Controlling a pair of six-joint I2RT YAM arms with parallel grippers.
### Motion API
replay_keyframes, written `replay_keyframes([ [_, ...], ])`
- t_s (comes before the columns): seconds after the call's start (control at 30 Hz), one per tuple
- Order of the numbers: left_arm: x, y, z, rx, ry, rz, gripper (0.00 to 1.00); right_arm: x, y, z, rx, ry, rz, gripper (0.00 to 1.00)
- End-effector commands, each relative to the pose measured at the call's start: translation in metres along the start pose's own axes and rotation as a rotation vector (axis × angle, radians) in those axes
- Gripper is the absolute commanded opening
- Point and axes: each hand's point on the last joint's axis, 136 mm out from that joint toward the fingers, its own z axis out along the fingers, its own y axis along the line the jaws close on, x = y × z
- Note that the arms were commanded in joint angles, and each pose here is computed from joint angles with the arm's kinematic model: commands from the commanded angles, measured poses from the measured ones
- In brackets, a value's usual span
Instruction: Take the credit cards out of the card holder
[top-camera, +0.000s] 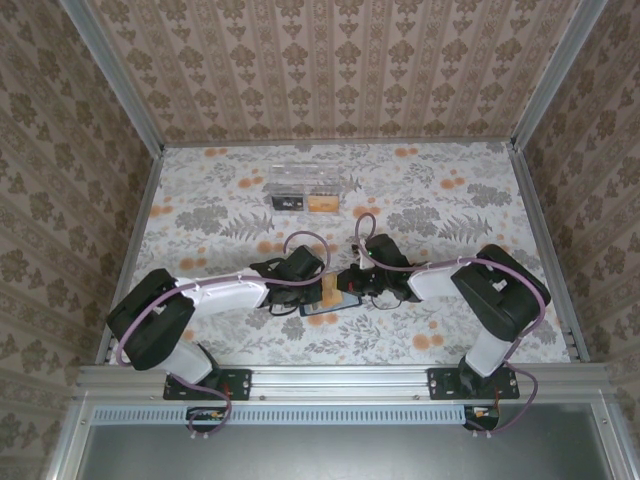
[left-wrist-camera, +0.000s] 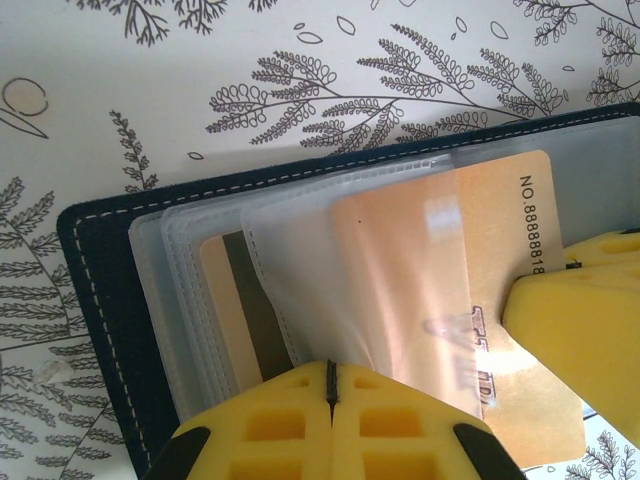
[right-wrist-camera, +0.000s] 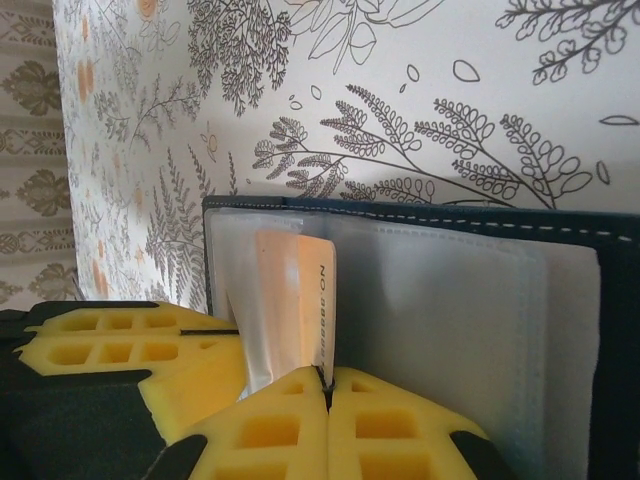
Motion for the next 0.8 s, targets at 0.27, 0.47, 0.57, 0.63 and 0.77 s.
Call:
replay_keyframes([
  [0.27, 0.028, 0.043, 0.010, -0.157, 0.087, 0.003, 0.00, -0.003, -0.045, -0.028, 0.087, -0.044, 0.082, 0.00],
  [0.47, 0.027, 0.042, 0.007, -0.155, 0.083, 0.011, 0.00, -0.009, -0.058, -0.049, 0.077, -0.088, 0.116, 0.00],
  [0.57, 0.025, 0.039, 0.006, -0.147, 0.079, 0.015, 0.00, -0.012, -0.054, -0.062, 0.075, -0.109, 0.102, 0.00],
  [0.63, 0.021, 0.035, 0.003, -0.128, 0.065, 0.016, 0.00, -0.015, -0.045, -0.071, 0.066, -0.126, 0.080, 0.00],
  [0.77, 0.005, 0.019, -0.018, -0.060, -0.017, 0.028, 0.01, -0.029, -0.015, -0.096, 0.052, -0.179, 0.006, 0.00],
])
